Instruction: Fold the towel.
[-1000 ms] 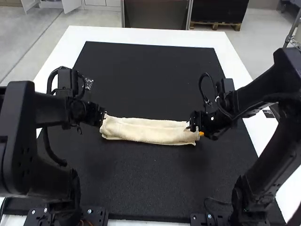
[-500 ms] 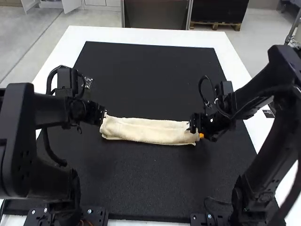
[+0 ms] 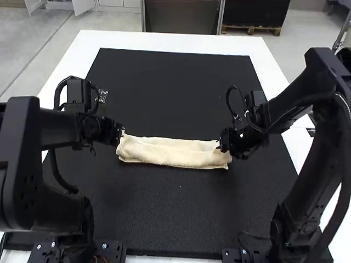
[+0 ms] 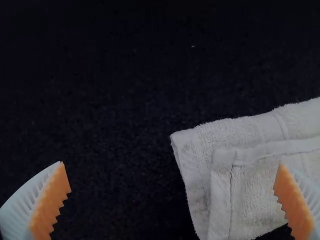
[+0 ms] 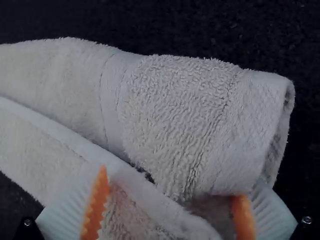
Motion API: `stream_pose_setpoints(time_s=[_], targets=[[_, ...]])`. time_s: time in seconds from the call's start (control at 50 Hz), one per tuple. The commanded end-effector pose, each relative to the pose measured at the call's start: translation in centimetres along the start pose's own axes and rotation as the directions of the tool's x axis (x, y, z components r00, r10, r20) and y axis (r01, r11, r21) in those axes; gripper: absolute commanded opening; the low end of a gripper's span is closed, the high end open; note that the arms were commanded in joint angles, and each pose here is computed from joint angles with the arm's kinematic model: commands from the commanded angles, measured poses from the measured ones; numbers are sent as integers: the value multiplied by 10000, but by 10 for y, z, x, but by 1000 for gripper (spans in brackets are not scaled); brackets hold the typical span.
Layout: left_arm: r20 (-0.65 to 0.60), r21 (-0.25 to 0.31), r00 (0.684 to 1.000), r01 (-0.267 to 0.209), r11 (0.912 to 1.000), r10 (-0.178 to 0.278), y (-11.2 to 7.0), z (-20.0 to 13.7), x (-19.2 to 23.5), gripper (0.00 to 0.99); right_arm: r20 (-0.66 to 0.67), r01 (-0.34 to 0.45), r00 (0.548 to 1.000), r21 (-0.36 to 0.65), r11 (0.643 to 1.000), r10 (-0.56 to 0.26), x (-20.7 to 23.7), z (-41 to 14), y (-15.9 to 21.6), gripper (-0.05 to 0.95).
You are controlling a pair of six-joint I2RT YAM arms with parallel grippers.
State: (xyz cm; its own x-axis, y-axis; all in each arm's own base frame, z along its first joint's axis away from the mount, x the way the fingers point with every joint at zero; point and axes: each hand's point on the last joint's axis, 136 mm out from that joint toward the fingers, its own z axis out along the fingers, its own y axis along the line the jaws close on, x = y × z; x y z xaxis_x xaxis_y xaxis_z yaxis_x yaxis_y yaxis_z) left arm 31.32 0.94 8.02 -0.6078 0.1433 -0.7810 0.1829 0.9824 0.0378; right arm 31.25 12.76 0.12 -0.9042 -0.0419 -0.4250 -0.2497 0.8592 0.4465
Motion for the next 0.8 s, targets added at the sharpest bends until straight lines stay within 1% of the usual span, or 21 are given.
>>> stream_pose_setpoints(time_s=[0.0, 0.08, 0.12, 0.16, 0.18, 0.4, 0.44, 0.48, 0.58, 0.6, 0.68, 0.78], targets=[[266, 76, 9996, 61, 10000, -63, -1, -3, -7, 956, -88, 58, 9999, -255, 9997, -60, -2, 4, 7, 389], [251, 80, 9997, 65, 9999, -67, -2, -3, -7, 956, -110, 25, 9999, -423, 9991, -30, -2, 4, 9, 238], [236, 59, 9997, 88, 9999, -89, -1, -3, -6, 956, -111, 40, 9999, -439, 9990, -45, -2, 4, 9, 141], [254, 71, 9996, 84, 9999, -85, -1, -3, -7, 956, -62, 66, 10000, -437, 9990, -69, -3, 4, 9, 11], [255, 83, 9996, 74, 9999, -76, -1, -3, -7, 956, -62, 66, 10000, -437, 9990, -69, -2, 4, 8, -23], [247, 116, 9997, 77, 9999, -80, -2, -3, -6, 956, -71, 105, 9999, -406, 9991, -108, -1, 4, 7, -15], [277, 121, 9996, 60, 9999, -63, -2, -3, -8, 956, -30, 127, 9999, -411, 9991, -128, -2, 4, 7, 98], [280, 136, 9996, 59, 9999, -63, -3, -3, -7, 956, -30, 81, 10000, -395, 9992, -82, -3, 4, 7, 277], [302, 162, 9995, 54, 9999, -59, -3, -3, -8, 956, 24, 30, 10000, -317, 9995, -29, -5, 4, 5, 487], [284, 151, 9996, 59, 9999, -63, -3, -3, -7, 956, 51, 29, 10000, -320, 9995, -27, -6, 3, 6, 518], [287, 154, 9996, 68, 9999, -72, -3, -3, -7, 956, 195, -95, 9998, -256, 9996, 100, -13, 1, 3, 582], [277, 184, 9996, 62, 9998, -67, -3, -3, -6, 956, 347, -212, 9992, -226, 9995, 220, -21, -5, 0, 590]])
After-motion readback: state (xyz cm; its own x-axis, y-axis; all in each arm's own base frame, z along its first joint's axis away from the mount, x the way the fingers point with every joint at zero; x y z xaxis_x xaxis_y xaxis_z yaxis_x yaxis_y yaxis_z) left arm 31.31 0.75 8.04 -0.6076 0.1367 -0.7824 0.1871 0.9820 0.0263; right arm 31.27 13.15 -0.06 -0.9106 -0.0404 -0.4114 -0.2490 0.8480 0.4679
